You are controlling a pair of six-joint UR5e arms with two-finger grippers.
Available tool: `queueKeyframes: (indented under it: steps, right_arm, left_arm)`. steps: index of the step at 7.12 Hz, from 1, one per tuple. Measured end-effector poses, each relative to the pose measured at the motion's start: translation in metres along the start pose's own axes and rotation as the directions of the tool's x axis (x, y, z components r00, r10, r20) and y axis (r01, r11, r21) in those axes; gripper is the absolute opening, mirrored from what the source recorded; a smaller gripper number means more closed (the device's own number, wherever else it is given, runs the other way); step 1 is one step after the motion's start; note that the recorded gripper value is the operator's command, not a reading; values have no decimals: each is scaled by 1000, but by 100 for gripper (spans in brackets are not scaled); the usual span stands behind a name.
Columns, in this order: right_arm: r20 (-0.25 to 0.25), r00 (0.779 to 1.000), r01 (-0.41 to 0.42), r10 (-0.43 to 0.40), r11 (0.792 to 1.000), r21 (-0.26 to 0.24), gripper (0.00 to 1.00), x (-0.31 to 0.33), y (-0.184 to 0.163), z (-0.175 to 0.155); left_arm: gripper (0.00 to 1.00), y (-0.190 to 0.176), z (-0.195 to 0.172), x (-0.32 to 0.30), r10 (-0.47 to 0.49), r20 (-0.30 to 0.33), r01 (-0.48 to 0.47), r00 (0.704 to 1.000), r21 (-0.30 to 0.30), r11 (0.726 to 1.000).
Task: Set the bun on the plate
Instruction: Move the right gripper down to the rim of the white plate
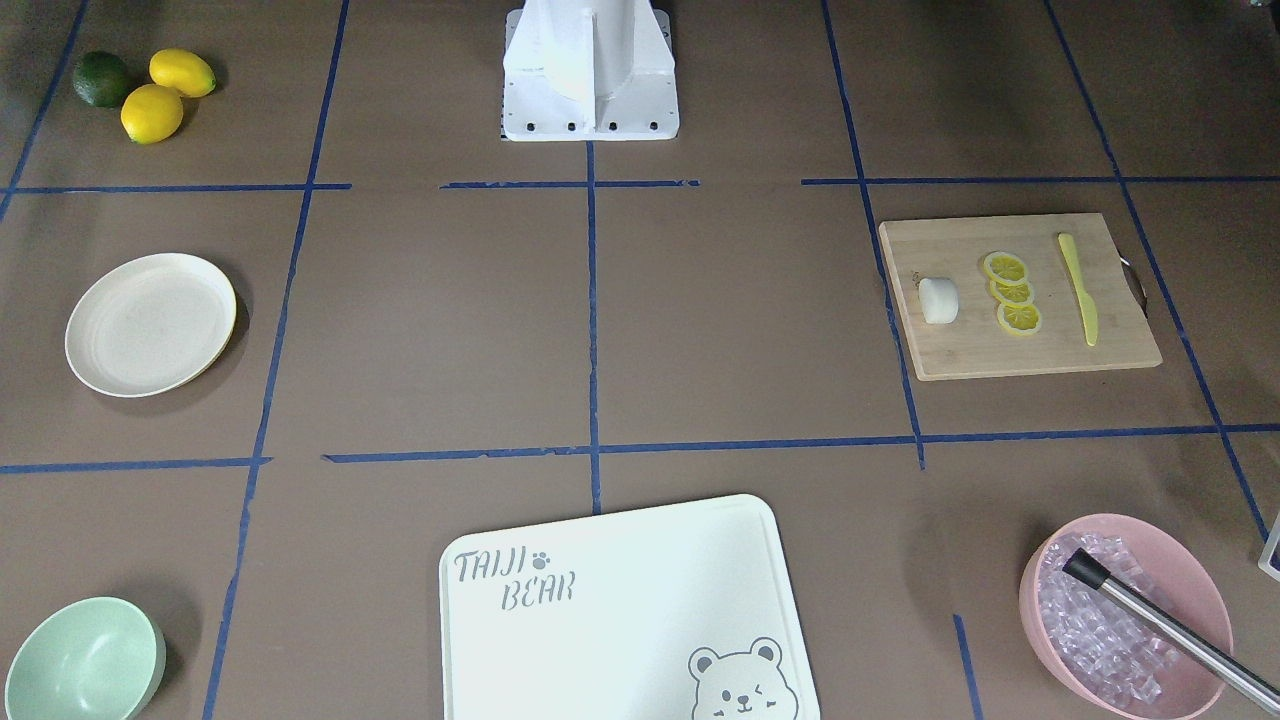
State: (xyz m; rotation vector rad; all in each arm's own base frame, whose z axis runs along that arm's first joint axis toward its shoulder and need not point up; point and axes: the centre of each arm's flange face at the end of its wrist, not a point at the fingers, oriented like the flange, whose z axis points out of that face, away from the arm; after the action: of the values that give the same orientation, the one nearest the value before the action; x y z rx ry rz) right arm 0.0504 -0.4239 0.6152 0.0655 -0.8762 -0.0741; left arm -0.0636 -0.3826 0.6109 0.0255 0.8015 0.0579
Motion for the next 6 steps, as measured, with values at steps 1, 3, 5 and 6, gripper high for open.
queueKeyframes:
  steps: [1, 3, 5, 6]
  right_arm:
    - [44, 999, -24, 23, 999, 22, 100, -18, -7, 10]
    - [65, 996, -58, 55, 997, 58, 100, -44, -17, 53]
    - [70, 994, -94, 88, 991, 93, 99, -76, -16, 106]
    - [64, 993, -101, 95, 990, 102, 98, -97, -11, 135]
  left_arm:
    - [100, -1, 0, 0, 1, 0, -1, 1000, 1, 1000]
    - [100, -3, -1, 1, 6, -1, -6, 1000, 6, 1000]
    - [100, -3, -2, 2, 8, -2, -8, 1000, 8, 1000]
    - [100, -3, -2, 3, 9, -2, -9, 1000, 9, 1000]
